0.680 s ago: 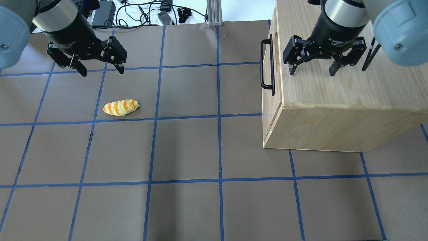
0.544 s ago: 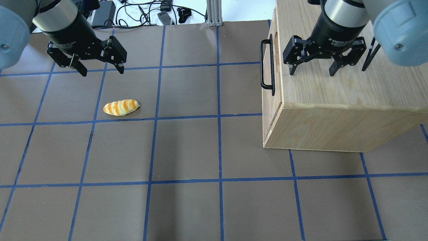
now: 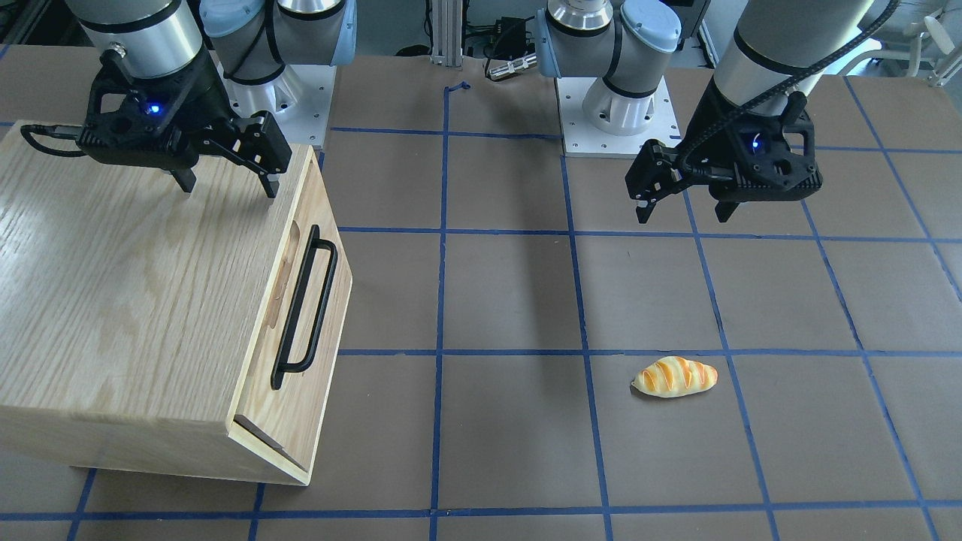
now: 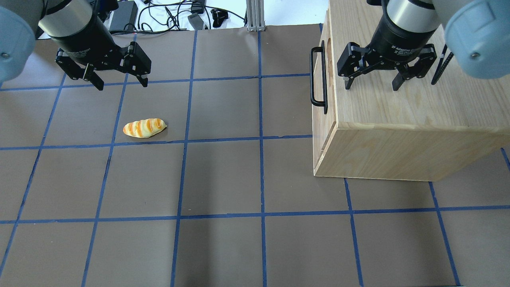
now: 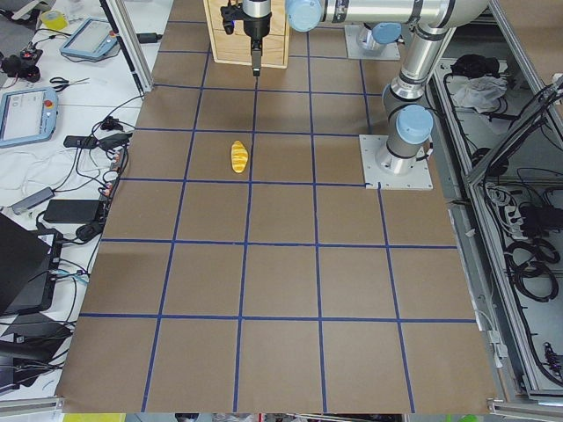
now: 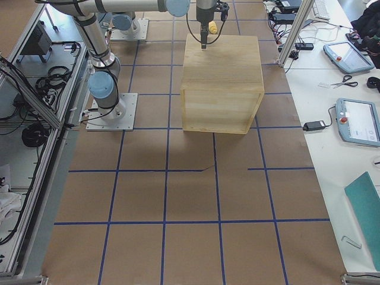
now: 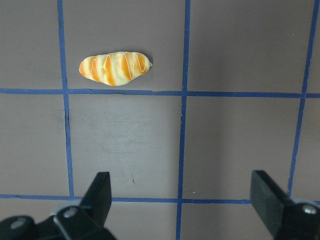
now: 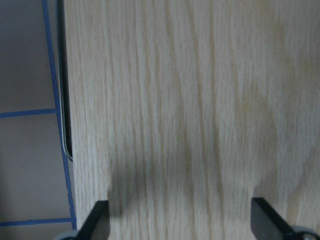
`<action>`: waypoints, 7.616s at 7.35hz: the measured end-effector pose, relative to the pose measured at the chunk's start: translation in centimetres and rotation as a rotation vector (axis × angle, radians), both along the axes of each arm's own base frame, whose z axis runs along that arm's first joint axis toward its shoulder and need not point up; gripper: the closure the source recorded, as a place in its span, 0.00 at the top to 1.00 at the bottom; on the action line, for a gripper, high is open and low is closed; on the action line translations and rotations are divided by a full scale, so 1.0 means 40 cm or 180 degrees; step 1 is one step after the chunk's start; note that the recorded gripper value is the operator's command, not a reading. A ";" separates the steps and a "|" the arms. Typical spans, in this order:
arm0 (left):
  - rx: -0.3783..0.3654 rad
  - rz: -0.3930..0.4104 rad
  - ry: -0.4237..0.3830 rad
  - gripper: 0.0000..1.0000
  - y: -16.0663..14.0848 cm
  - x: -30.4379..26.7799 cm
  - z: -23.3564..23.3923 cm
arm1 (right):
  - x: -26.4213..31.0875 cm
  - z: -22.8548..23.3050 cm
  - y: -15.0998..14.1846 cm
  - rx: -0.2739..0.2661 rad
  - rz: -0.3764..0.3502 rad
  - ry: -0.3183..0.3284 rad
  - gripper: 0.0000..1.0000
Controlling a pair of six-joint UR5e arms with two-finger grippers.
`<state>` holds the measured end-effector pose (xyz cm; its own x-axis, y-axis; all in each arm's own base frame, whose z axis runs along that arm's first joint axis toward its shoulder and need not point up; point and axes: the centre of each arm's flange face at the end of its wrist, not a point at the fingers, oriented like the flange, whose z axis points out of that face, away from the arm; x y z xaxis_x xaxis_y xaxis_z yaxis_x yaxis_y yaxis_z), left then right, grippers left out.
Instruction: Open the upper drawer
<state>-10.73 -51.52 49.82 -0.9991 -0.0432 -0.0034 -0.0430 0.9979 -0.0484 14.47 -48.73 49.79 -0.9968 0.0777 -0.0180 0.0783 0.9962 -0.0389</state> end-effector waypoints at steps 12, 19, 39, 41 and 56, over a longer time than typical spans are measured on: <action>-0.0126 0.0266 0.0084 1.00 -0.054 -0.135 -0.051 | 0.000 0.000 0.000 0.0000 0.0000 -0.0002 1.00; -0.0159 0.0419 0.0698 1.00 -0.109 -0.513 -0.097 | 0.000 0.000 0.000 0.0000 0.0000 0.0001 1.00; -0.0016 -0.0088 0.0976 1.00 -0.128 -0.806 -0.272 | 0.000 0.000 0.000 0.0000 0.0000 0.0001 1.00; -0.0017 -0.0101 0.0952 1.00 -0.129 -0.804 -0.276 | 0.000 0.000 0.000 0.0000 0.0000 -0.0001 1.00; -0.0119 -0.0139 0.0487 1.00 -0.124 -0.759 -0.273 | 0.000 0.000 0.000 0.0000 -0.0001 0.0001 1.00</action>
<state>-41.10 -56.47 38.88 -0.9887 0.0030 0.1497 -0.0093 0.9966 -0.0817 14.45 -48.74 49.78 -0.9968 0.0779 -0.0178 0.0786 0.9962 -0.0389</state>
